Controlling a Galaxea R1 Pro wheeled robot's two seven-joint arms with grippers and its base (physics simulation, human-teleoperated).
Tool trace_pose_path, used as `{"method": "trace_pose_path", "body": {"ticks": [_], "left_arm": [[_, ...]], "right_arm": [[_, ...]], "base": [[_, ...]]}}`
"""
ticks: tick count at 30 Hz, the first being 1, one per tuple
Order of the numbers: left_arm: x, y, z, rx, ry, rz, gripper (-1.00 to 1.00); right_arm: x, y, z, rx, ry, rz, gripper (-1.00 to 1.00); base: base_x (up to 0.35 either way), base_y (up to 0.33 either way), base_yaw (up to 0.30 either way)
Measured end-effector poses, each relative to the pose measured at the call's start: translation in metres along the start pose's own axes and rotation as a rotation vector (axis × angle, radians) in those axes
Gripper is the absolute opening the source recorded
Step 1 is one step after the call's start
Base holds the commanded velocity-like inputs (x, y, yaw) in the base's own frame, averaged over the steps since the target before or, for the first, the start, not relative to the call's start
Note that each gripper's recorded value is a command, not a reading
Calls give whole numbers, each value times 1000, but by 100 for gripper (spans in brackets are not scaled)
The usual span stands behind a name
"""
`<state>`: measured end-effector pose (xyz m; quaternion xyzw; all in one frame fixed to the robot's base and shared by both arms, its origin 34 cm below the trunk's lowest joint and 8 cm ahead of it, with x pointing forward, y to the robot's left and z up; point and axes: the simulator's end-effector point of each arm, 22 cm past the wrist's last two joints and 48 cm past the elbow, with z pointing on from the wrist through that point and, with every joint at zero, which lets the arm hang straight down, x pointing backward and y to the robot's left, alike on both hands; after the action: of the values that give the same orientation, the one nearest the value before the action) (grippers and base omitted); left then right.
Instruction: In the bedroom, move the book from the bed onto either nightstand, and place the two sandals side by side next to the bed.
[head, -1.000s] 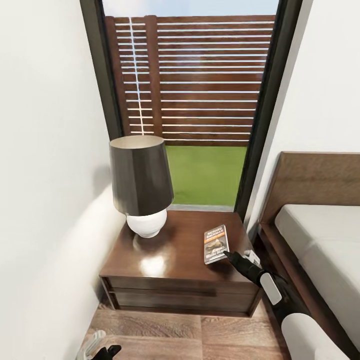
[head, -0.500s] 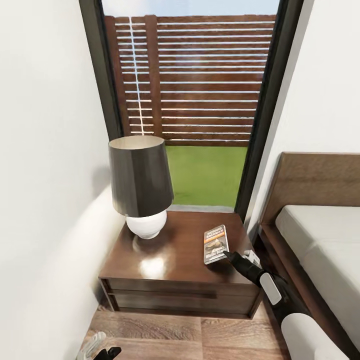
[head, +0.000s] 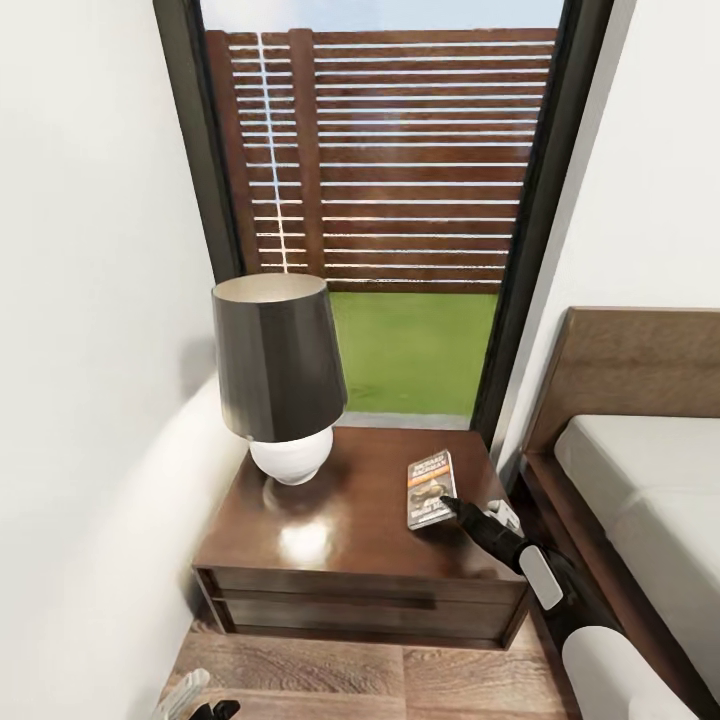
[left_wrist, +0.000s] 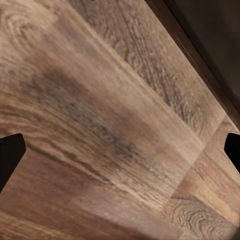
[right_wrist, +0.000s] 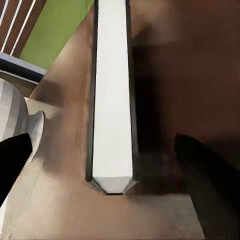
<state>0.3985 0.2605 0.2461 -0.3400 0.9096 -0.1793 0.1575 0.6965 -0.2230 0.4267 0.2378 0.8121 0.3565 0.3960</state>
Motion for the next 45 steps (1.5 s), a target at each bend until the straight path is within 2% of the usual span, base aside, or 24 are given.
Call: {"method": "trace_pose_path", "body": {"ticks": [15,32,36,37,40,41,45], "left_arm": [[8,4,0,-6,8,-4,100],[13,8,0,-12,11,-5,100],[13,7,0,-11,10,-5,100],[13,7,0,-11,10,-5,100],[13,7,0,-10,10,-6,100],[13,6,0,-8,9,-5,100],[10,3,-1,-2,1,-2,100]], "right_arm": [[0,0,0,0,-1,0,100],[-5,4,0,-6,-11,-10,100],[-27,26,-3,-42,-54,-72,100],[-27,26,-3,-42,-54,-74,100],[-53,54,-13,-86,-109,-145,100],[-62,70,-29,-115,-148,-200,100],[-76,99,-62,-164,-222,-290,100]], "base": [[-8,-1,0],[-265,-79,0],[-151,-38,0],[-80,-20,0],[-59,-15,0],[-26,-7,0],[-13,-3,0]]}}
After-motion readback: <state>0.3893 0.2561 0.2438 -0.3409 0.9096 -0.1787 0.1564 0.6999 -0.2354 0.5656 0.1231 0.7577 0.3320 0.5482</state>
